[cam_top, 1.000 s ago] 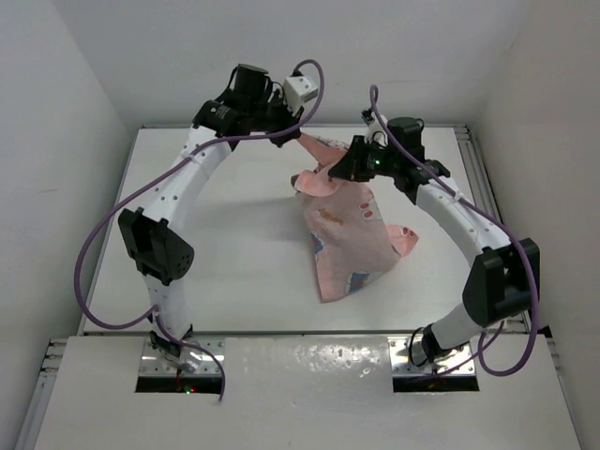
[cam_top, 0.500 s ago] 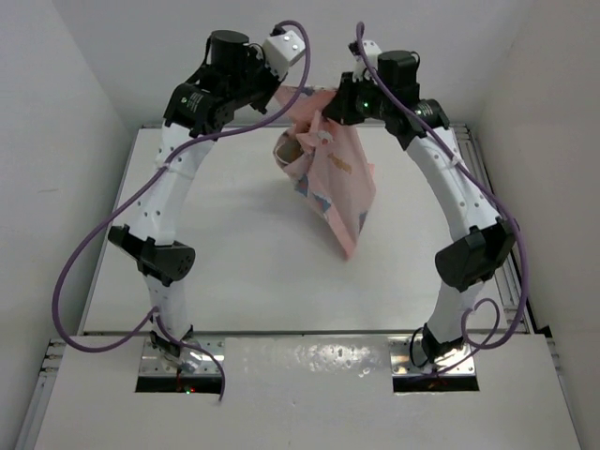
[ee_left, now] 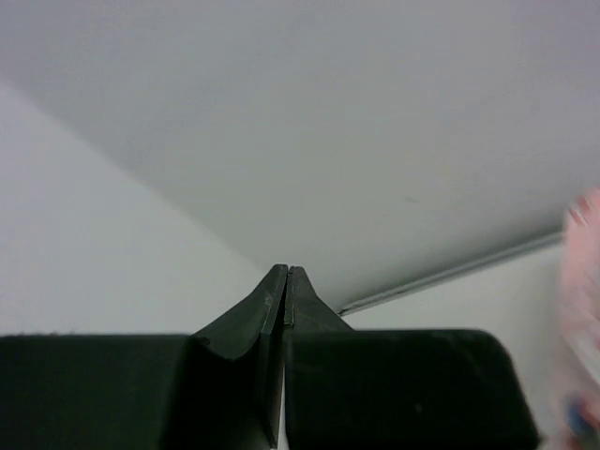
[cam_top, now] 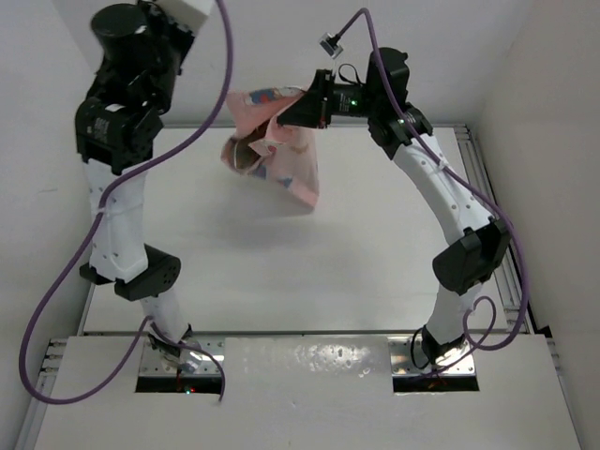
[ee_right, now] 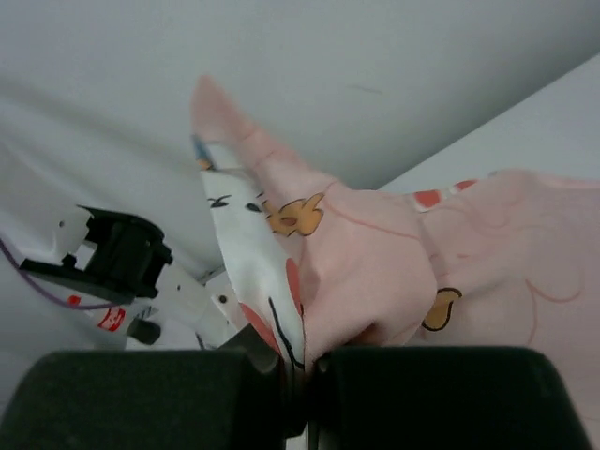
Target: Put the pillow into the pillowcase
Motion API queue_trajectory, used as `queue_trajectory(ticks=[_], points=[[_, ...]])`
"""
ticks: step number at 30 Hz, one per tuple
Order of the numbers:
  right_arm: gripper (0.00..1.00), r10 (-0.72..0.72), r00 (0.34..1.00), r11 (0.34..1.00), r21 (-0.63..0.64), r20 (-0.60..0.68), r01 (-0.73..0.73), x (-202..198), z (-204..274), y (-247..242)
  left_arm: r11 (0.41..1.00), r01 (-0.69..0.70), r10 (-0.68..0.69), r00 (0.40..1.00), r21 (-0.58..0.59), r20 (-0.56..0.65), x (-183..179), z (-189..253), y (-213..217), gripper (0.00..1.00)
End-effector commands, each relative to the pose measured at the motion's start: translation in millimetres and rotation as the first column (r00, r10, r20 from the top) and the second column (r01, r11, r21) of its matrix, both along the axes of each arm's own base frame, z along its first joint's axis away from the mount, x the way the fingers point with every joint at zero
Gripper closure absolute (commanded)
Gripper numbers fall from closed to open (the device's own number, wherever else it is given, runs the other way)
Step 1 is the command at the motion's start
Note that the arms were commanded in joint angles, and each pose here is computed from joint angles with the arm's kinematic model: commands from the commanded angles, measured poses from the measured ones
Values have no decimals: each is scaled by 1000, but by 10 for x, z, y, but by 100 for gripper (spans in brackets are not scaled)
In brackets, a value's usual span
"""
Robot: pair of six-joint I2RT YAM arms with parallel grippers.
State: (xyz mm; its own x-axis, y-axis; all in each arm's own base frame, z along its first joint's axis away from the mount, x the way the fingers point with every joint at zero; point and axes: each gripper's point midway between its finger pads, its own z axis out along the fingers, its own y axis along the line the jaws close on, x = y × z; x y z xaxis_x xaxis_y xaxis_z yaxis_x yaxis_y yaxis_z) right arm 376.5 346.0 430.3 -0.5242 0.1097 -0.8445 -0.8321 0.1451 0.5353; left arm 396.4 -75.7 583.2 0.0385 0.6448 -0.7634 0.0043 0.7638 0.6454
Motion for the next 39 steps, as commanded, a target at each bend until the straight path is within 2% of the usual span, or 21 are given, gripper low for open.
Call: queue_trajectory(ticks=[1,3,6,7,8,9,10,12,13,15,16,20,23,24,26,31,34,36,37,39], points=[[100,106,982,991,60,160,-116,-593,566,-241,978,-204,207,967,-35,148,-514,516,607,100],[100,75,992,997,25,104,-78,-540,331,-332,991,-130,130,983,-10,130,-476,466,467,100],[100,-27,999,999,-24,17,27,-399,65,-522,998,41,-43,999,50,33,-359,200,117,100],[100,-44,999,998,-38,-14,43,-365,-14,-547,971,222,-215,974,89,-76,-295,-93,-220,100],[100,-59,997,996,-62,-51,56,-334,-123,-563,935,334,-315,937,118,-152,-286,-298,-417,100],[100,-72,995,995,-79,-69,66,-314,-176,-563,819,568,-528,804,87,-274,-406,-643,-839,100],[100,-80,991,992,-108,-109,69,-329,-262,-562,732,681,-619,686,36,-383,-446,-1022,-1086,88],[100,-102,991,986,-138,-87,90,-292,-339,-524,588,802,-743,482,-108,-464,-598,-1429,-1425,58],[100,-112,990,984,-150,-87,98,-285,-398,-524,466,850,-817,305,-248,-489,-748,-1727,-1655,33],[100,-104,991,984,-156,-86,89,-323,-439,-500,373,865,-867,196,-336,-458,-805,-1853,-1834,5],[100,-101,991,982,-168,-92,84,-337,-514,-502,377,846,-864,174,-377,-473,-770,-2007,-1866,0],[100,-68,995,981,-188,-72,53,-497,-626,-554,408,816,-862,197,-409,-466,-568,-2162,-1946,0],[100,-58,996,981,-189,-62,45,-604,-628,-602,360,826,-879,144,-434,-455,-547,-2266,-2027,0],[100,-60,997,981,-189,-58,49,-631,-608,-617,304,830,-895,81,-467,-439,-649,-2290,-2080,0],[100,-73,996,979,-195,-56,61,-617,-626,-651,230,842,-908,6,-488,-418,-766,-2317,-2113,0],[100,-116,990,971,-219,-78,97,-519,-728,-680,161,877,-911,-45,-453,-410,-908,-2263,-2096,0],[100,-147,984,965,-232,-99,121,-431,-777,-675,172,881,-905,-35,-441,-423,-931,-2244,-2079,0],[100,-150,983,965,-232,-105,123,-409,-792,-661,225,870,-894,5,-439,-449,-852,-2296,-2066,0],[100,-147,984,965,-231,-103,120,-415,-790,-651,283,865,-880,63,-415,-470,-725,-2332,-2037,0],[100,-148,984,966,-230,-98,123,-420,-784,-654,364,831,-862,130,-421,-490,-575,-2394,-2018,2]])
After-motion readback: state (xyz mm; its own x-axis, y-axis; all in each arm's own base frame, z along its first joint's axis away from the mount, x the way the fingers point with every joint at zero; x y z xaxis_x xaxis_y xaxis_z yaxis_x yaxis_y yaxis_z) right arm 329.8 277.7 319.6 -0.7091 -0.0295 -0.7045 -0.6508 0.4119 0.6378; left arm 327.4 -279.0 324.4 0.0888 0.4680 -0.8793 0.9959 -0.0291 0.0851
